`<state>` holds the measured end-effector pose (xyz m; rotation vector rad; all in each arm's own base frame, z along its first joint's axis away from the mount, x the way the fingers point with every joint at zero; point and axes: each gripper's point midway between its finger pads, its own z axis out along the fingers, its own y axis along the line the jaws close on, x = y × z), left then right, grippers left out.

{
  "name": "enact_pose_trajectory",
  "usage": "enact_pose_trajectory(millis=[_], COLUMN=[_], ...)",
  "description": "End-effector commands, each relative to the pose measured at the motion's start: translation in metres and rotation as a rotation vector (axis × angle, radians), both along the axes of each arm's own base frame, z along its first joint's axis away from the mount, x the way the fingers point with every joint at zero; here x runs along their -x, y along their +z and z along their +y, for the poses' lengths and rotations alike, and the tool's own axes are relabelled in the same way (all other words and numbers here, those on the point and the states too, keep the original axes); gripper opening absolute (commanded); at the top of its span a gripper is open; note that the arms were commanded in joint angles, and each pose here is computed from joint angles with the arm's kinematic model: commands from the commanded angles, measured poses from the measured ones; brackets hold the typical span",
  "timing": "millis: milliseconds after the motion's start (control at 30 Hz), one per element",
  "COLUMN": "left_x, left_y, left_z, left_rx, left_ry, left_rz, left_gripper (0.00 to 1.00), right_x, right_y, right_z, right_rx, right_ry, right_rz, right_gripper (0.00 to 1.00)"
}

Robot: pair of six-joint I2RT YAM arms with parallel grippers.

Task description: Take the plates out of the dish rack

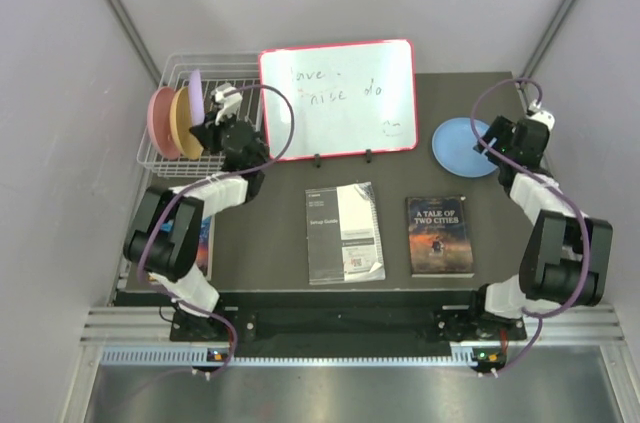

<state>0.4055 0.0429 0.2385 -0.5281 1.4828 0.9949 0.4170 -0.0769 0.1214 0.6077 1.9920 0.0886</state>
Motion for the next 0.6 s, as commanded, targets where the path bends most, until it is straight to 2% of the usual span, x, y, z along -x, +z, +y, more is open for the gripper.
enact_pose_trajectory(millis=[0,167,200,233,267,333,567], left_x=[0.002,0.001,-0.001,-0.001,-0.001,-0.001,0.006], left_y=[0.056,0.054,0.061,0.059,0.062,0.050,0.020], left_z=[-0.031,-0.069,-0.083,-0.090,-0.097,-0.120,-0.196], left_rx=[0.129,0.357,0.401,0.430,0.477,0.542,0.819], left_ry=[-0.144,-0.422,-0.521,-0.564,-0.590,-0.705,-1.028], left_rz=[-0.101,-0.080,-0.088,-0.076,-0.094,-0.031,0.039], left_gripper=[0.00,0.00,0.00,0.00,0.00,0.00,0.00], right_x=[0.007,0.021,0.023,0.026,0.028,0.036,0.044], right_y=[0.091,0.117,0.123,0.130,0.128,0.130,0.146], right_z=[0.019,0.085,0.093,0.132,0.145,0.182,0.256], right_rx=[0.118,0.085,0.082,0.054,0.033,-0.037,-0.218], right_ry=[0.049,0.243,0.270,0.391,0.432,0.556,0.792], right_rz=[-0.205,-0.287,-0.310,-0.347,-0.357,-0.392,-0.524], right_gripper=[0.78,0.80,0.80,0.80,0.80,0.80,0.80])
